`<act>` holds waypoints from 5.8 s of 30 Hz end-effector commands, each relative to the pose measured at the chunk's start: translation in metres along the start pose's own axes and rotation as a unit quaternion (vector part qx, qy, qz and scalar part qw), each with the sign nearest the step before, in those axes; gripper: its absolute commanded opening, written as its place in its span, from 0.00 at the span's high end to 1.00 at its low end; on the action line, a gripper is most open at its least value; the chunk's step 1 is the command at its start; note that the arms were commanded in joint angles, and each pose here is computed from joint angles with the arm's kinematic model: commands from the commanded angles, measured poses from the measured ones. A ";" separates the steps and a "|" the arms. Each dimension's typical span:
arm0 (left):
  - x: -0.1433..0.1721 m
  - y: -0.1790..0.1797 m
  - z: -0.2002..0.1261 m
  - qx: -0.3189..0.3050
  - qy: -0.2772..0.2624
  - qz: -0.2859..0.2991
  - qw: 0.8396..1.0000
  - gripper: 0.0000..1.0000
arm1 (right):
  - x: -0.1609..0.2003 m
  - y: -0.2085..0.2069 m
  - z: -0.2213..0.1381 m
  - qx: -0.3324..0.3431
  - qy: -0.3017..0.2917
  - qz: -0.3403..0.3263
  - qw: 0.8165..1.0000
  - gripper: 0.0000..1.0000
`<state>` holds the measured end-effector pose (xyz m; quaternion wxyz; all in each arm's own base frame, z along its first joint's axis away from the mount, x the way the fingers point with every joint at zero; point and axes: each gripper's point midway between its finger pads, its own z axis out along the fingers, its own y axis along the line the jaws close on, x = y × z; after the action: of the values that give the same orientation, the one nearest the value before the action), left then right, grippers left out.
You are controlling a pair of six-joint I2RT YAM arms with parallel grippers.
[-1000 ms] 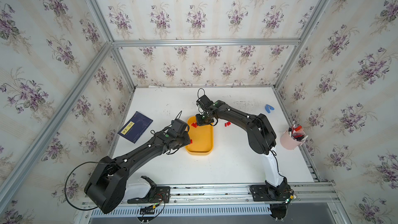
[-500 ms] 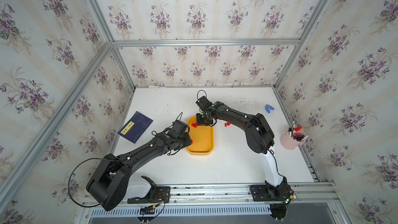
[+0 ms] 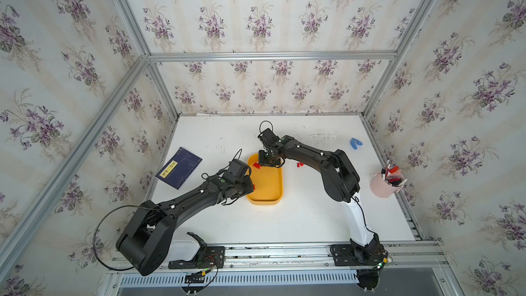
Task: Take the screw protection sleeves out of the storage box
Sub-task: Pick up the screw protection sleeve from the storage box, then place the screw protection sleeve at the center of the board, then pick up the screw protection sleeve from the storage box.
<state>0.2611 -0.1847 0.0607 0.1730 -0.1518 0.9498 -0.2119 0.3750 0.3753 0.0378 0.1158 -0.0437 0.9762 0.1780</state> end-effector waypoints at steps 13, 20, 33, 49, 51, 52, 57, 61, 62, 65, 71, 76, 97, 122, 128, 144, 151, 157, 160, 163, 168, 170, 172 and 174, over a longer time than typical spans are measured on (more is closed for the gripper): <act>-0.002 -0.004 0.002 0.010 -0.003 0.004 1.000 0.63 | -0.005 -0.002 0.019 0.013 -0.011 0.014 1.000 0.75; -0.003 -0.005 0.000 0.009 -0.006 0.005 1.000 0.63 | -0.003 -0.011 0.016 0.034 -0.013 0.009 0.999 0.80; -0.007 -0.005 -0.002 0.000 -0.009 0.004 1.000 0.62 | -0.014 0.007 -0.033 0.000 -0.050 -0.033 0.998 0.84; -0.010 -0.006 -0.003 -0.005 -0.012 0.002 1.000 0.59 | 0.003 -0.072 -0.138 0.071 -0.089 -0.077 0.990 0.85; -0.009 -0.006 -0.004 -0.007 -0.011 0.003 1.000 0.59 | 0.007 -0.086 -0.138 0.086 -0.085 -0.080 0.989 0.85; -0.010 -0.005 -0.004 -0.007 -0.012 0.003 1.000 0.59 | 0.009 -0.092 -0.136 0.095 -0.081 -0.081 0.989 0.85; -0.010 -0.004 -0.004 -0.012 -0.013 0.005 1.000 0.59 | 0.018 -0.113 -0.109 0.121 -0.052 -0.085 0.988 0.85; -0.011 -0.004 -0.006 -0.014 -0.013 0.005 1.000 0.59 | 0.020 -0.121 -0.082 0.130 -0.033 -0.086 0.987 0.85; -0.011 -0.004 -0.006 -0.014 -0.013 0.005 1.000 0.59 | 0.020 -0.124 -0.076 0.134 -0.029 -0.086 0.987 0.85; -0.011 -0.002 -0.007 -0.018 -0.015 0.004 1.000 0.58 | 0.019 -0.131 -0.063 0.147 -0.022 -0.090 0.985 0.85; -0.012 -0.003 -0.007 -0.017 -0.016 0.005 1.000 0.58 | 0.009 -0.138 -0.057 0.150 -0.024 -0.085 0.985 0.84; -0.011 -0.004 -0.004 -0.017 -0.012 0.006 1.000 0.58 | 0.006 -0.143 -0.053 0.154 -0.017 -0.087 0.984 0.84; -0.011 -0.004 -0.003 -0.017 -0.010 0.007 1.000 0.58 | 0.014 -0.150 -0.045 0.157 -0.001 -0.085 0.984 0.82; -0.027 -0.017 -0.041 -0.020 -0.038 0.037 0.998 0.33 | -0.003 -0.132 -0.080 0.132 -0.047 -0.075 0.987 0.61; -0.041 -0.022 -0.093 -0.044 -0.066 0.065 0.995 0.27 | -0.013 -0.121 -0.102 0.113 -0.072 -0.071 0.988 0.60; -0.058 -0.117 -0.034 -0.032 0.090 0.090 0.991 0.39 | -0.036 -0.122 -0.134 0.069 -0.107 -0.040 0.991 0.60; -0.063 -0.117 0.021 -0.084 0.122 0.097 0.984 0.44 | -0.039 -0.124 -0.133 0.055 -0.105 -0.034 0.992 0.60; -0.068 -0.113 0.044 -0.107 0.122 0.086 0.983 0.50 | -0.042 -0.132 -0.142 0.042 -0.115 -0.025 0.992 0.60; -0.068 -0.110 0.054 -0.117 0.121 0.079 0.983 0.51 | -0.040 -0.132 -0.142 0.041 -0.112 -0.030 0.992 0.60; -0.072 -0.107 0.062 -0.127 0.113 0.075 0.983 0.55 | -0.037 -0.134 -0.139 0.041 -0.111 -0.035 0.992 0.61; -0.074 -0.097 0.076 -0.148 0.105 0.063 0.981 0.56 | -0.036 -0.139 -0.137 0.053 -0.106 -0.041 0.992 0.61; -0.076 -0.095 0.079 -0.154 0.098 0.059 0.981 0.56 | -0.035 -0.140 -0.137 0.057 -0.106 -0.043 0.992 0.61; -0.078 -0.092 0.082 -0.162 0.092 0.055 0.981 0.56 | -0.035 -0.141 -0.137 0.058 -0.106 -0.043 0.992 0.61; -0.080 -0.091 0.084 -0.167 0.086 0.051 0.981 0.56 | -0.035 -0.141 -0.136 0.058 -0.106 -0.044 0.992 0.61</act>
<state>0.3787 -0.2699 0.0525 0.0580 -0.0947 0.9913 -0.0704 0.3967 0.1986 0.1215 0.2232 -0.0578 0.9649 0.1256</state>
